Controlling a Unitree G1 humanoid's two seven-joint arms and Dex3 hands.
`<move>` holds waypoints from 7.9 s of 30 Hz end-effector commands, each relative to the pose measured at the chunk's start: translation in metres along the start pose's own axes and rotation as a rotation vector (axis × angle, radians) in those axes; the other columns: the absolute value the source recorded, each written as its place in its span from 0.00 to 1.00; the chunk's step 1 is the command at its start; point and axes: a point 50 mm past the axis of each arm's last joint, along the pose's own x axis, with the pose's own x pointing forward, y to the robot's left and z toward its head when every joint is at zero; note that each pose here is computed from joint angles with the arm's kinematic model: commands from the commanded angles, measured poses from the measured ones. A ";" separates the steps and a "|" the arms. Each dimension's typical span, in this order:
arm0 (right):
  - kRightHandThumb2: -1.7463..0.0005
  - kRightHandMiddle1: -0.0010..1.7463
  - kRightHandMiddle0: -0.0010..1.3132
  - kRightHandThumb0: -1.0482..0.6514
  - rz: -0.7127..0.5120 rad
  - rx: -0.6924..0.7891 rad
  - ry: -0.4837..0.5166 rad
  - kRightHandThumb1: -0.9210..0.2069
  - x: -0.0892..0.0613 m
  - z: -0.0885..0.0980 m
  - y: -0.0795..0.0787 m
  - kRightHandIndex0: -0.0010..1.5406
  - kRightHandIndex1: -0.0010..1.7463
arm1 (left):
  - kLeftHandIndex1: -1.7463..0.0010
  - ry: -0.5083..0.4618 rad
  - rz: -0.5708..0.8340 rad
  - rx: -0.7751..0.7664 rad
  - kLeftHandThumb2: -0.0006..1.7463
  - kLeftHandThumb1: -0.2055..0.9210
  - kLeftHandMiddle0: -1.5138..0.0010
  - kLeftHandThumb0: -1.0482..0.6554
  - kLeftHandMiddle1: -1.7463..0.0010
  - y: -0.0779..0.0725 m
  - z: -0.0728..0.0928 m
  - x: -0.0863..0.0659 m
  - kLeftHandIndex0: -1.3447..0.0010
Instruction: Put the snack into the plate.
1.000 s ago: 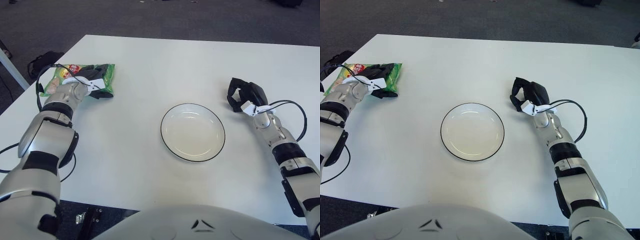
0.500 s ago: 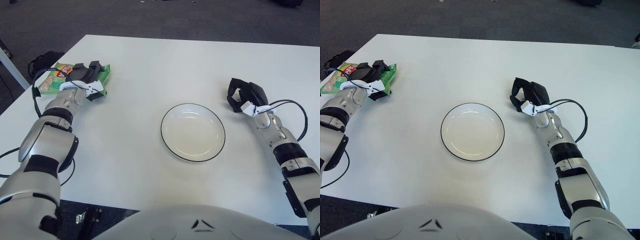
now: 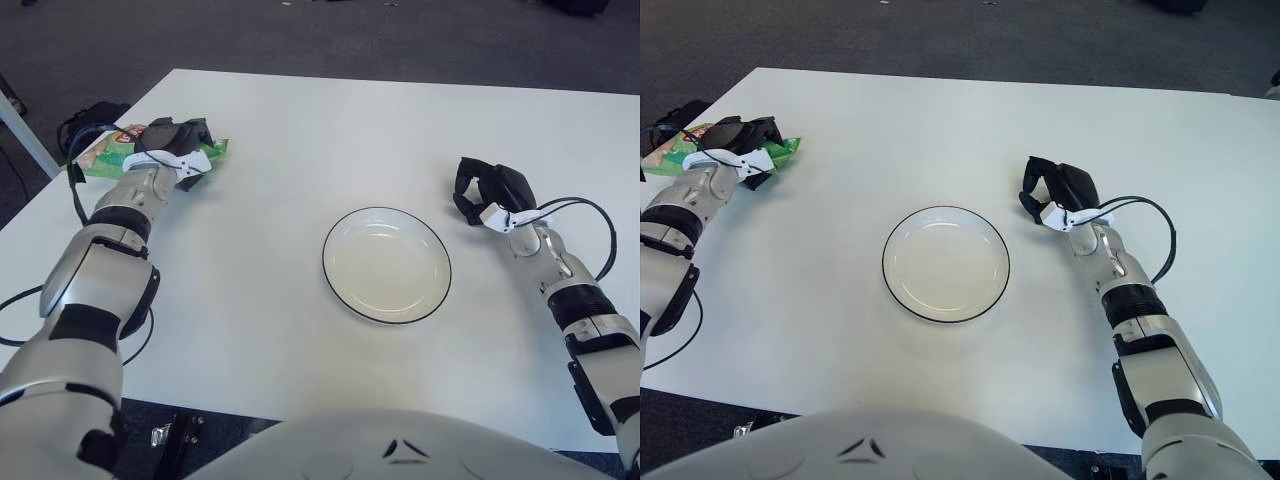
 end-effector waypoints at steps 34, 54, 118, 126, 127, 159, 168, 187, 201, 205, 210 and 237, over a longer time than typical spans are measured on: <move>0.19 1.00 0.52 0.31 0.243 -0.100 0.115 0.61 -0.026 -0.021 0.043 0.80 1.00 | 0.00 -0.793 0.557 -0.161 0.90 0.28 0.49 0.94 0.00 0.083 0.132 -0.048 0.24; 0.21 1.00 0.50 0.32 0.268 -0.119 0.115 0.58 -0.025 -0.020 0.045 0.79 1.00 | 0.00 -1.141 0.384 -0.288 0.91 0.26 0.47 0.95 0.00 0.090 0.175 -0.096 0.22; 0.26 1.00 0.45 0.34 0.327 -0.169 0.100 0.51 -0.015 -0.012 0.053 0.77 1.00 | 0.05 -1.496 0.103 -0.253 0.66 0.57 0.66 0.61 0.00 -0.016 0.227 -0.152 0.72; 0.27 1.00 0.44 0.34 0.324 -0.163 0.100 0.50 -0.016 -0.014 0.056 0.78 1.00 | 0.09 -1.513 0.227 -0.141 0.53 0.72 0.73 0.61 0.00 0.003 0.219 -0.142 0.78; 0.27 1.00 0.44 0.34 0.326 -0.161 0.102 0.50 -0.016 -0.014 0.057 0.78 1.00 | 0.09 -1.508 0.238 -0.148 0.50 0.76 0.74 0.61 0.00 0.005 0.219 -0.142 0.80; 0.24 1.00 0.47 0.33 0.308 -0.199 0.075 0.54 -0.012 -0.015 0.056 0.76 1.00 | 0.94 -1.487 0.030 0.030 0.50 1.00 1.00 0.17 0.98 0.040 0.194 -0.148 1.00; 0.27 1.00 0.44 0.34 0.321 -0.216 0.063 0.50 -0.012 -0.012 0.055 0.78 1.00 | 1.00 -1.480 -0.005 0.057 0.50 1.00 1.00 0.12 1.00 0.046 0.193 -0.144 1.00; 0.29 1.00 0.43 0.34 0.359 -0.233 0.088 0.49 -0.011 -0.011 0.056 0.79 1.00 | 1.00 -1.464 -0.031 0.129 0.49 1.00 1.00 0.09 1.00 0.071 0.183 -0.136 1.00; 0.30 0.99 0.43 0.35 0.356 -0.251 0.071 0.48 -0.010 -0.011 0.055 0.78 1.00 | 0.99 -1.409 0.060 0.186 0.39 1.00 1.00 0.12 1.00 0.097 0.176 -0.126 0.99; 0.30 0.99 0.43 0.35 0.347 -0.246 0.068 0.48 -0.010 -0.010 0.055 0.78 1.00 | 0.88 -1.424 0.070 0.232 0.29 0.99 0.97 0.13 0.99 0.103 0.173 -0.127 1.00; 0.30 0.99 0.43 0.35 0.342 -0.241 0.066 0.48 -0.010 -0.009 0.055 0.79 1.00 | 0.77 -1.423 0.029 0.302 0.27 0.96 0.94 0.15 0.97 0.109 0.172 -0.129 1.00; 0.30 1.00 0.43 0.35 0.338 -0.270 0.053 0.48 -0.009 -0.001 0.055 0.78 1.00 | 0.77 -1.337 -0.584 0.282 0.40 0.69 0.95 0.18 0.98 0.127 0.182 -0.129 1.00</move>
